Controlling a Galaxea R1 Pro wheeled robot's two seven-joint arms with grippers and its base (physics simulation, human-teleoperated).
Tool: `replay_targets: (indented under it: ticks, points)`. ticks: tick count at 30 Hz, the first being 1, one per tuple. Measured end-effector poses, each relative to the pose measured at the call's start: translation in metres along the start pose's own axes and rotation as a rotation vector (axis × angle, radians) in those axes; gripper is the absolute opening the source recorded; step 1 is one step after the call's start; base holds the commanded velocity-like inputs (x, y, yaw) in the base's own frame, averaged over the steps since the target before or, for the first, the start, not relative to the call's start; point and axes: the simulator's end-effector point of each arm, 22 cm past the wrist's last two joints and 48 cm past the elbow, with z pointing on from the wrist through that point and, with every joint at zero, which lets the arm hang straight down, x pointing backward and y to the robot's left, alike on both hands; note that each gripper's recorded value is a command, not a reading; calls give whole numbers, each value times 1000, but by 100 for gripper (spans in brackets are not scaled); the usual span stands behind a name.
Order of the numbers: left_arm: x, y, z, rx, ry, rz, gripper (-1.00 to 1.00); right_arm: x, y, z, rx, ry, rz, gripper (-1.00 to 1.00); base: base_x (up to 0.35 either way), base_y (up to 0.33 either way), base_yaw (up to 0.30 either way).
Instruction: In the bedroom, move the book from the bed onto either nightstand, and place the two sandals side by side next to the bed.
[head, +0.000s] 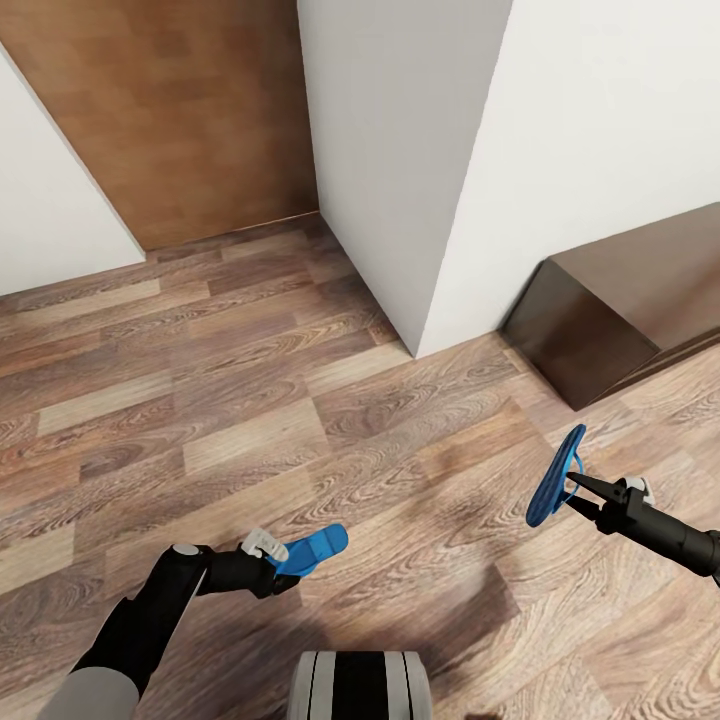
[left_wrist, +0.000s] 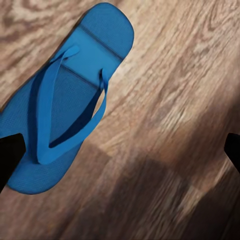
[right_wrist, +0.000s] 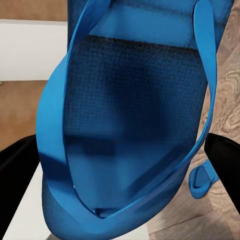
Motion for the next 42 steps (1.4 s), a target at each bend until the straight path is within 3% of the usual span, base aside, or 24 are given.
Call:
replay_targets:
  ticks: [5, 10, 12, 18, 29, 33, 36, 37, 39, 42]
  points:
    - [1, 3, 0, -17, 3, 0, 100, 0, 0, 0, -1, 0, 1, -100, 0, 0, 0]
    - [-7, 28, 7, -188, -10, -11, 100, 0, 0, 1, -1, 0, 1, -100, 0, 0, 0]
    - [-14, 28, 13, -240, -24, -21, 100, 0, 0, 1, -1, 0, 1, -100, 0, 0, 0]
    - [-17, 22, 19, -254, -23, -12, 100, 0, 0, 1, -1, 0, 1, -100, 0, 0, 0]
    - [0, -1, 34, -196, 34, 33, 100, 1, -1, 1, 0, 0, 1, -100, 0, 0, 0]
    - [-8, -29, 35, -78, 50, 109, 100, 1, -1, 1, -1, 0, 2, -100, 0, 0, 0]
    - [-26, -39, 25, 2, 119, 277, 100, 1, 0, 1, -2, 0, 2, -100, 0, 0, 0]
    - [-27, -39, 23, 9, 137, 300, 100, 1, 0, 1, -2, 0, 2, -100, 0, 0, 0]
    - [-37, -34, 12, 27, 219, 391, 100, 1, 0, 1, -3, 0, 2, -100, 0, 0, 0]
    - [-52, -27, 3, 27, 242, 425, 100, 1, 0, 1, -3, 0, 2, -100, 0, 0, 0]
